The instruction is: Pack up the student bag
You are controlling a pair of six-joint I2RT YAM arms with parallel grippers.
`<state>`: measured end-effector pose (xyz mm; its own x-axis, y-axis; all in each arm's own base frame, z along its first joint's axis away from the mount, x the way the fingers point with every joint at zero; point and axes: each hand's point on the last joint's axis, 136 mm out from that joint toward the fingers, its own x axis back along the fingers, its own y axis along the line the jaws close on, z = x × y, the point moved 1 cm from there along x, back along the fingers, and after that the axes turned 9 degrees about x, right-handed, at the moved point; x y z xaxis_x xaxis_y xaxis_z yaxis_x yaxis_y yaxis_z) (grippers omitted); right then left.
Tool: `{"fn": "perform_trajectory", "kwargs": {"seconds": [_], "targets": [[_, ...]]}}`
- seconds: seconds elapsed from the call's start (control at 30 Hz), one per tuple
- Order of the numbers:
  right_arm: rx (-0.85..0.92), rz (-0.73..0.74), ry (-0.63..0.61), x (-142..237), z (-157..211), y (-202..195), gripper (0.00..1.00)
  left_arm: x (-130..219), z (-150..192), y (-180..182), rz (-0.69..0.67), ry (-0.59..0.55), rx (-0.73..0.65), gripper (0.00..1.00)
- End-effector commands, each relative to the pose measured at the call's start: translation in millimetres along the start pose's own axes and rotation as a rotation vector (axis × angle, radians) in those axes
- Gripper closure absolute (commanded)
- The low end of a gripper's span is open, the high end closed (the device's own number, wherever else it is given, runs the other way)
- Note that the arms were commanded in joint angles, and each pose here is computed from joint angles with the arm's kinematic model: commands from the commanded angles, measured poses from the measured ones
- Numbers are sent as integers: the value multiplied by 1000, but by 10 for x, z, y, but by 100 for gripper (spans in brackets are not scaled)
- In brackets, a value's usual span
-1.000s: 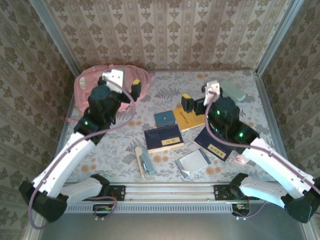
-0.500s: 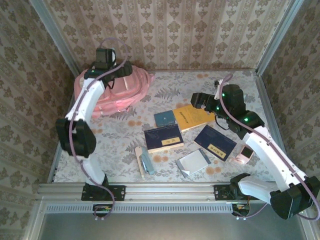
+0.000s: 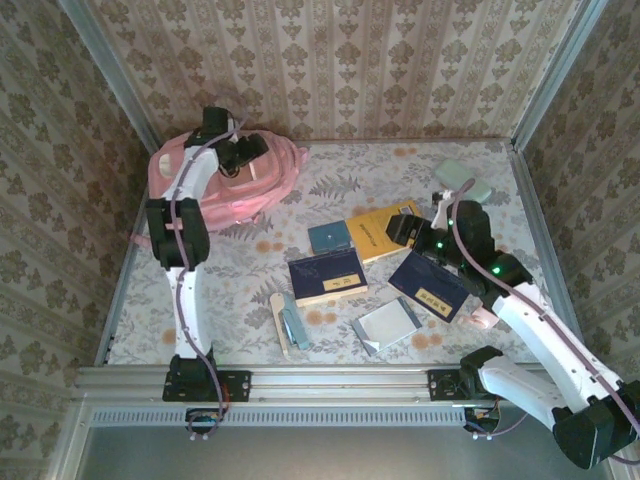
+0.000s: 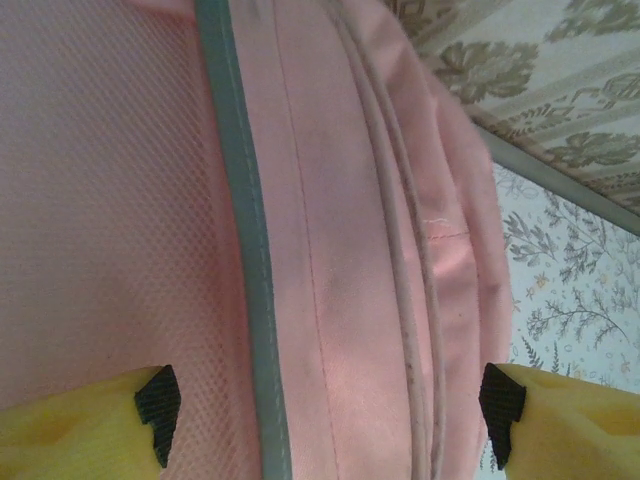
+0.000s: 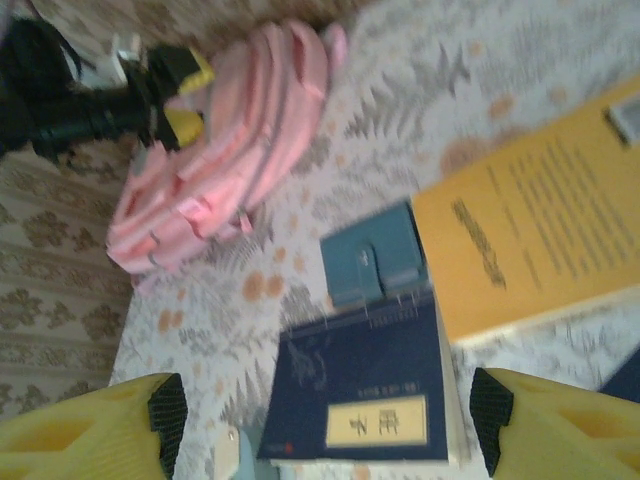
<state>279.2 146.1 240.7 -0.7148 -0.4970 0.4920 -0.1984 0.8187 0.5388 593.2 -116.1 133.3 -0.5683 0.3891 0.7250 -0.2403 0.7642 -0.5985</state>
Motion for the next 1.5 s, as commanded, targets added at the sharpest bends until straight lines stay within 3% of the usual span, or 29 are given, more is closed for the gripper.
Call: {"fn": "perform_trajectory", "kwargs": {"seconds": [0.0,0.37,0.47,0.57,0.63,0.8,0.97,1.27,1.37,1.47], "targets": [[-48,-34,53,-26,204,41,24,-8,-32,-181,76,5,42,18],[-37,-36,172,-250,615,117,47,-244,-106,-312,193,8,52,41],[-29,-40,174,-269,612,162,55,-318,-94,-314,208,30,62,56],[-17,-40,171,-261,597,205,63,-369,-87,-318,243,69,85,87],[0,-41,171,-239,585,237,64,-319,-90,-377,256,77,71,100],[41,-21,191,-207,596,249,58,-10,-35,-687,293,86,-38,100],[71,34,200,-214,634,147,68,386,151,-1026,285,96,-224,100],[123,13,202,-281,553,236,67,1077,544,-1605,299,69,-499,100],[167,-20,218,-331,528,329,63,1248,610,-1755,334,59,-493,100],[229,-58,214,-427,505,417,61,1334,637,-1862,403,88,-402,100]]}}
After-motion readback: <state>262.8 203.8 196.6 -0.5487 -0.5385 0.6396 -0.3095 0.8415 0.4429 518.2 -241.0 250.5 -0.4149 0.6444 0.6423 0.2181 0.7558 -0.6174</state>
